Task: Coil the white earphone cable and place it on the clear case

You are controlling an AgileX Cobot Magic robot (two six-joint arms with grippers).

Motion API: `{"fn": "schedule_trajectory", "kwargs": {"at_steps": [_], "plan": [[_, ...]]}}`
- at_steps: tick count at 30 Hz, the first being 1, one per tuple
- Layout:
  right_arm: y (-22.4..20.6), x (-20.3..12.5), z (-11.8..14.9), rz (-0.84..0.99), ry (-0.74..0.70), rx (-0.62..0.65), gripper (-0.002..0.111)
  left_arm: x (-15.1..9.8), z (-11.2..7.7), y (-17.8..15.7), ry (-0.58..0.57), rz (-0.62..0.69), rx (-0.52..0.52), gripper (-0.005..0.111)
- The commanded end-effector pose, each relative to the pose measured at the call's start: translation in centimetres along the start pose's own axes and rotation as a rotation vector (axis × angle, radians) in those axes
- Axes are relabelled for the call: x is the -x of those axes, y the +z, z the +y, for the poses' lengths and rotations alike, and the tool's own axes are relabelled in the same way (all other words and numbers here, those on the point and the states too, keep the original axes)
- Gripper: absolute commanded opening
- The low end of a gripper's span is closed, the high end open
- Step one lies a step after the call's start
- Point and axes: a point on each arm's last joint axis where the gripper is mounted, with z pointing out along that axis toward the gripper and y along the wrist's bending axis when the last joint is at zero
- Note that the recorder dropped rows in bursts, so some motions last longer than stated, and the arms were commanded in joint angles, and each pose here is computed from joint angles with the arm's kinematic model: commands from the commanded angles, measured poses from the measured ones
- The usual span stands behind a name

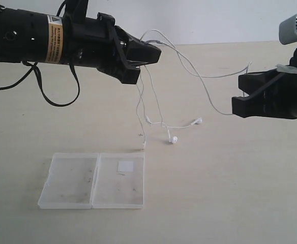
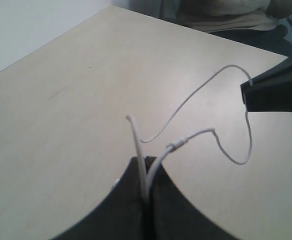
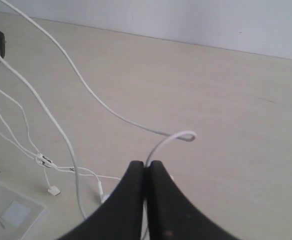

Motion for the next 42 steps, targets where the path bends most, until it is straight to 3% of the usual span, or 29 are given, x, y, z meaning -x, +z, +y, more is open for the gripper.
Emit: {"fn": "schedule_trajectory", "kwargs": {"at_steps": [1, 15, 24, 42], "plan": [[0.0, 0.2, -0.1, -0.006, -0.012, -0.004, 0.01, 0.1, 0.1, -0.2, -0.012, -0.011, 0.009, 0.0], [-0.1, 0.3, -0.1, -0.014, -0.019, -0.003, 0.017, 0.2, 0.1, -0.2, -0.018, -0.018, 0.013, 0.0], [-1.1, 0.9, 0.0, -0.067, -0.029, 0.001, 0.037, 0.2, 0.1, -0.2, -0.018, -0.018, 0.013, 0.0], [-1.6, 1.1, 0.0, -0.088, -0.03, 0.002, 0.062, 0.2, 0.1, -0.2, -0.018, -0.018, 0.013, 0.0]]}}
